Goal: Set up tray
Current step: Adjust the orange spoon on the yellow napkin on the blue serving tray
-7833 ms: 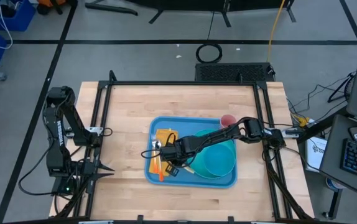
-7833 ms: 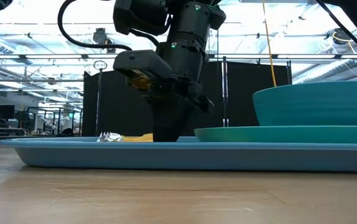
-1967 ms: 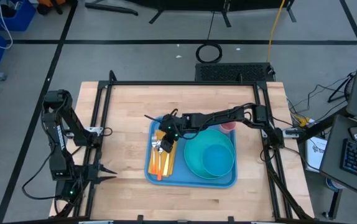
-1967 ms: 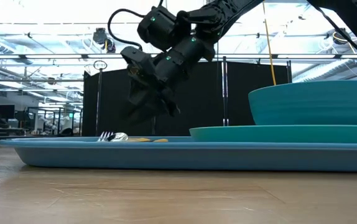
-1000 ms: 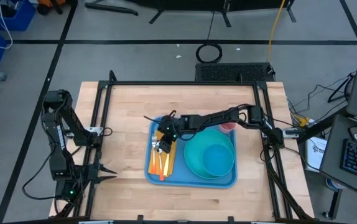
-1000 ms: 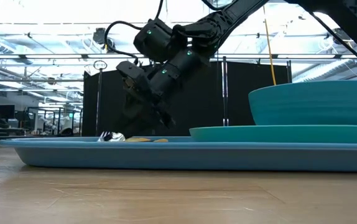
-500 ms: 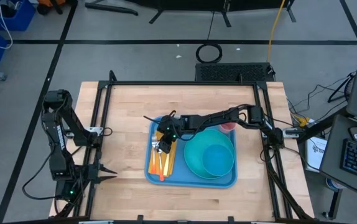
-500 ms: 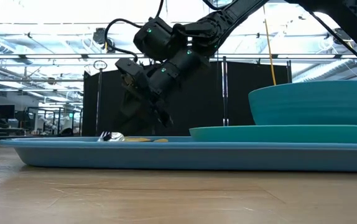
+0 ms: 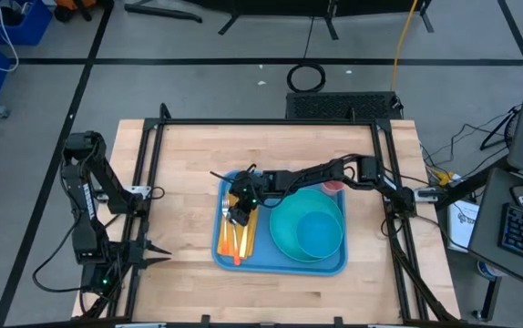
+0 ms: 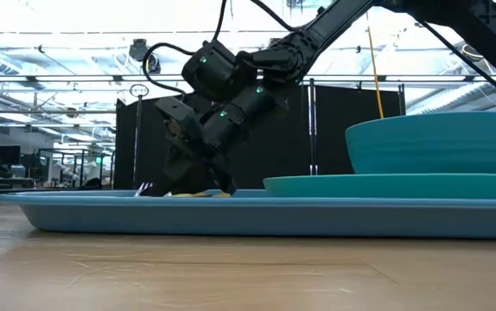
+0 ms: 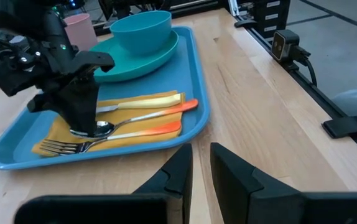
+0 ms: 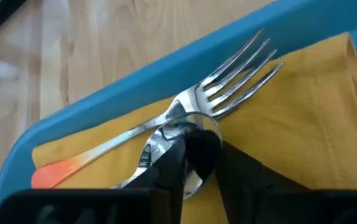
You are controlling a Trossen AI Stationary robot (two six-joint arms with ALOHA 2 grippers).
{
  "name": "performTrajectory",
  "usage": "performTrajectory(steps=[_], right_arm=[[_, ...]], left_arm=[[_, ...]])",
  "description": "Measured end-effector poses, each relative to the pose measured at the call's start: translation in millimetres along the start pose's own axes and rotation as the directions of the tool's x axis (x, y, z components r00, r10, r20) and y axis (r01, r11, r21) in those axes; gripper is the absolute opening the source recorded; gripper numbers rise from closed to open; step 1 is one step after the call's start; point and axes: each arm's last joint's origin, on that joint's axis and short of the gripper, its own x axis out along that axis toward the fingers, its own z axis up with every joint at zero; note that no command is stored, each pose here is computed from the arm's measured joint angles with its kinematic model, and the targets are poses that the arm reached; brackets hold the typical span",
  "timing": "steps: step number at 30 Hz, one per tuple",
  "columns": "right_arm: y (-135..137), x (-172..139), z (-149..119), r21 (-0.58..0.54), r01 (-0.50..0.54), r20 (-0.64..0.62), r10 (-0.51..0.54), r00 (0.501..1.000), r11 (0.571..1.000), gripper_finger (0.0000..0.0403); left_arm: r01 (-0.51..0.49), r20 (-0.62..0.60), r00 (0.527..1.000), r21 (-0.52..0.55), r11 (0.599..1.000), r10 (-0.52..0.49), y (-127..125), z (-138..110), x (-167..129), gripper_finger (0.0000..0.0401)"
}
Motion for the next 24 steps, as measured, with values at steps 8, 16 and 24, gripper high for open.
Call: performTrajectory(steps=[8, 16, 24], right_arm=[[1.4, -2.6, 1.4, 0.005, -0.009, -0.002, 0.009, 1.000, 1.000, 0.0037], [6.2, -8.9, 6.9, 0.003, -0.024, 0.027, 0.024, 0.999, 1.000, 0.0016], [6.0, -11.2, 8.3, 0.039, -0.003, 0.040, 0.002, 0.999, 0.999, 0.0013]], left_arm=[[0.000, -0.007, 1.000, 0.004, 1.000, 0.000, 0.4, -0.3, 0.0, 0.0063], [0.007, -0.024, 1.000, -0.007, 1.000, -0.007, 0.2, -0.8, 0.0, 0.0063], [0.007, -0.026, 1.000, -0.018, 1.000, -0.008, 0.2, -0.9, 0.0, 0.0063]])
